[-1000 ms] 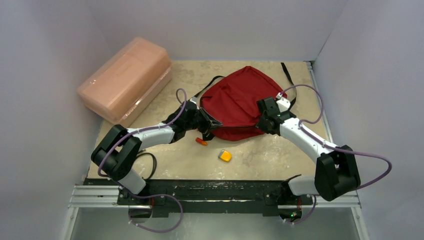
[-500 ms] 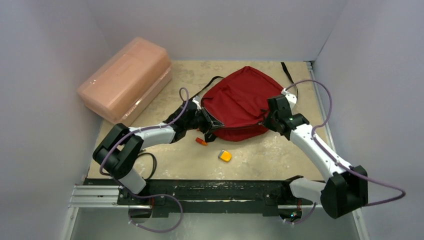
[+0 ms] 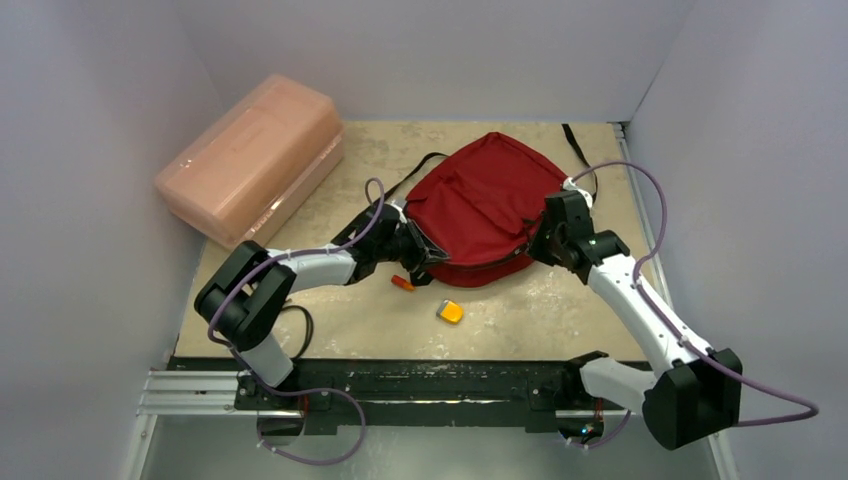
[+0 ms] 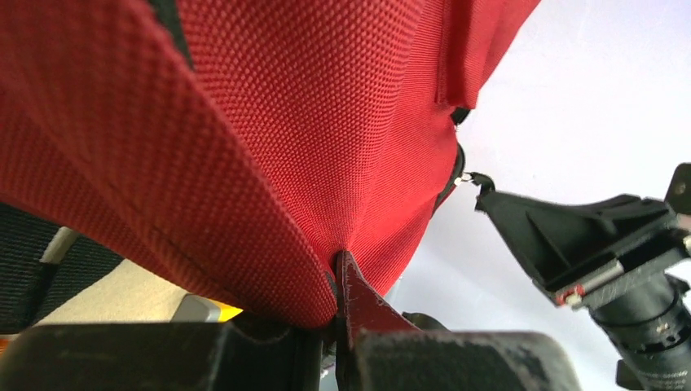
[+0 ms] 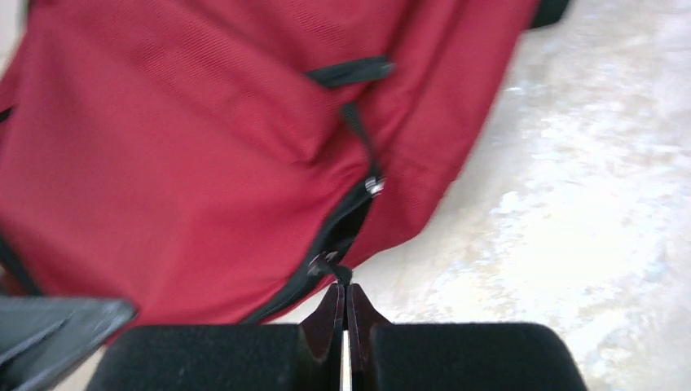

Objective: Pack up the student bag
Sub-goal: Zip the student bag at the center of the board.

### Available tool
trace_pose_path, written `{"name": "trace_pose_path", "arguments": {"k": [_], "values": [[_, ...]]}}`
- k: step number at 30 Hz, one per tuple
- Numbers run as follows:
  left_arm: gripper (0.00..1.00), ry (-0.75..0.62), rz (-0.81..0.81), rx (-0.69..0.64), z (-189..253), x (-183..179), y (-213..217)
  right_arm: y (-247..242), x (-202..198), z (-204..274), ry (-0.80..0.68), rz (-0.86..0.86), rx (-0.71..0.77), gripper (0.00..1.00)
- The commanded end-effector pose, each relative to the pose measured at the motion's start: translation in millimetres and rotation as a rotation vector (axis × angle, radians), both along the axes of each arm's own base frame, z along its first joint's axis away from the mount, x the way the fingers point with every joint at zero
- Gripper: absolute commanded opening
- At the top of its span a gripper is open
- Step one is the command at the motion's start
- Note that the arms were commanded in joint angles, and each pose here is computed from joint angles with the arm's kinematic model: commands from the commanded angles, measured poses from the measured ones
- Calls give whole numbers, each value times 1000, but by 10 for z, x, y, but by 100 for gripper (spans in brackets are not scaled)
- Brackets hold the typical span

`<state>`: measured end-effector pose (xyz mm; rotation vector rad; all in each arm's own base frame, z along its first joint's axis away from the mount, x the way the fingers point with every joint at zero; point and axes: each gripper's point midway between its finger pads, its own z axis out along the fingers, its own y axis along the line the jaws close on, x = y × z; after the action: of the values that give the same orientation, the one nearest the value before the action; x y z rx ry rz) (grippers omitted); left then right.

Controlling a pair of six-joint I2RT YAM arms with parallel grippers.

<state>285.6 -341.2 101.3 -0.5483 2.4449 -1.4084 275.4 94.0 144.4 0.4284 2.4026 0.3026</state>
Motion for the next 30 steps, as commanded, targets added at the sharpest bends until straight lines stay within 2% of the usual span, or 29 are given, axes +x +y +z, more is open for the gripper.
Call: {"name": "trace_pose_path", "arguments": {"k": [1,5,10,13,15,16,17,18,19,20,24,26,30], "values": [[0,-27,-10,72,-102,-85,120,-462,239,-80,-13,-295,-110,0],[0,-17,12,145,-270,-172,291,-788,393,-218,-5,-473,-131,0],[0,-32,-28,136,-263,-171,221,-1193,445,-125,-43,-574,-158,0],[0,-45,-96,82,-140,-182,6,-1261,453,51,-82,-540,-213,0],[0,-56,-146,47,-31,-202,-194,-1024,564,131,-117,-368,-155,1],[0,-62,-166,37,13,-226,-277,-992,564,172,-106,-335,-157,20],[0,-66,-186,31,44,-262,-354,-961,530,171,-77,-301,-162,50],[0,-69,-205,25,75,-296,-423,-911,522,185,-68,-251,-160,74],[0,-70,-221,20,91,-325,-475,-851,525,206,-75,-206,-147,91],[1,-68,-235,19,93,-356,-518,-793,528,233,-88,-173,-128,98],[5,-53,-282,18,40,-489,-620,-553,724,412,-166,-89,28,99],[9,-54,-332,11,55,-632,-727,-386,832,410,-132,-109,158,98],[23,-105,-420,20,195,-825,-794,-399,916,249,-81,-158,184,94]]}}
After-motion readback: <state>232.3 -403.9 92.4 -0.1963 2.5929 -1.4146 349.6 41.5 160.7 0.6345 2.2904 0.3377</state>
